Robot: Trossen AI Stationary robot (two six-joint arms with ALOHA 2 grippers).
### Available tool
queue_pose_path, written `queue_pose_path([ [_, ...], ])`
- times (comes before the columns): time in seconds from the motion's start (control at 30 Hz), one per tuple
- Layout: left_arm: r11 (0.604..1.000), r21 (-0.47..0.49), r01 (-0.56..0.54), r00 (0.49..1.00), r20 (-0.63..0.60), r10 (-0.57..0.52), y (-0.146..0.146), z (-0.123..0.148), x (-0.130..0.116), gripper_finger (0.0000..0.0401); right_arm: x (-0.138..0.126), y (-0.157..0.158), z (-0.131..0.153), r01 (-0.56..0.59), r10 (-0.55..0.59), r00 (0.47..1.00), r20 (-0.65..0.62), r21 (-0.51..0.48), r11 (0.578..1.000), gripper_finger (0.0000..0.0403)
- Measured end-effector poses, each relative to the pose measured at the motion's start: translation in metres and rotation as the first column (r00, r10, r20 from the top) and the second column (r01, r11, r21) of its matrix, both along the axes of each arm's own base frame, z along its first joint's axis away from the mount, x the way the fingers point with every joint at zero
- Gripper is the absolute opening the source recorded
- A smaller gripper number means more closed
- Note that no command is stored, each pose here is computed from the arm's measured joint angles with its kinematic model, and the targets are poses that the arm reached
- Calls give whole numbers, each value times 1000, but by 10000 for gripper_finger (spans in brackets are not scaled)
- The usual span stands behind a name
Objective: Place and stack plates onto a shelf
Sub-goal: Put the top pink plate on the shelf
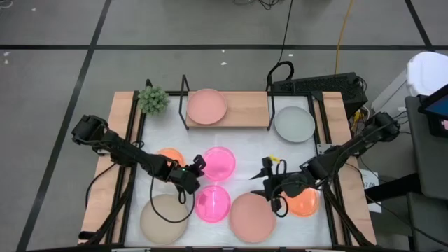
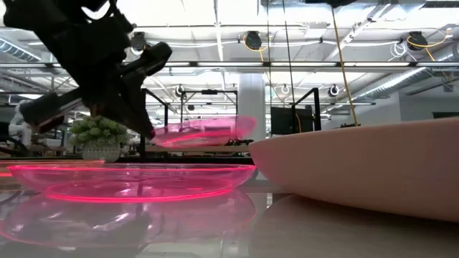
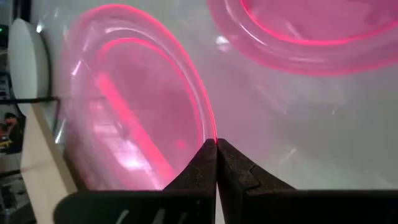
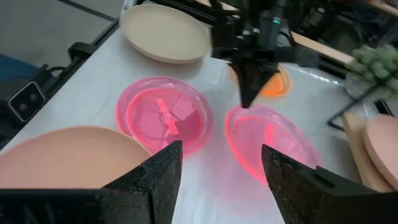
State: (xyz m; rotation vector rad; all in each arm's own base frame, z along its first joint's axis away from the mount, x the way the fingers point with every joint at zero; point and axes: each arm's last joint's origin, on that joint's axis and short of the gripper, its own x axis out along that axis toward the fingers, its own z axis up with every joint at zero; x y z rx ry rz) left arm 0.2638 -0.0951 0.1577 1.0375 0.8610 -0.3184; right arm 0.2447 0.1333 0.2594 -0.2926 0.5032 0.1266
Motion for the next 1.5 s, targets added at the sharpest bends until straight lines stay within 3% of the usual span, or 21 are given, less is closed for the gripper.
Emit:
queue_pose_path([
  [0.37,997,28,74,997,-12,-74,-9,26,12,1,23,0,-16,-85,87,996,11,-136,987,200],
  [0.6,994,20,103,995,-17,-103,-11,42,19,1,31,-11,-28,-130,117,991,-72,-219,967,190],
  [0.73,991,-1,131,991,-17,-131,-11,46,22,1,36,-17,-45,-170,123,978,-167,-303,938,174],
  [0.9,989,11,150,988,-33,-149,-11,45,21,1,40,-21,-52,-198,134,971,-198,-352,915,153],
  [1.5,985,-20,170,985,-37,-170,-8,45,23,1,50,-36,-60,-306,217,944,-247,-418,855,57],
])
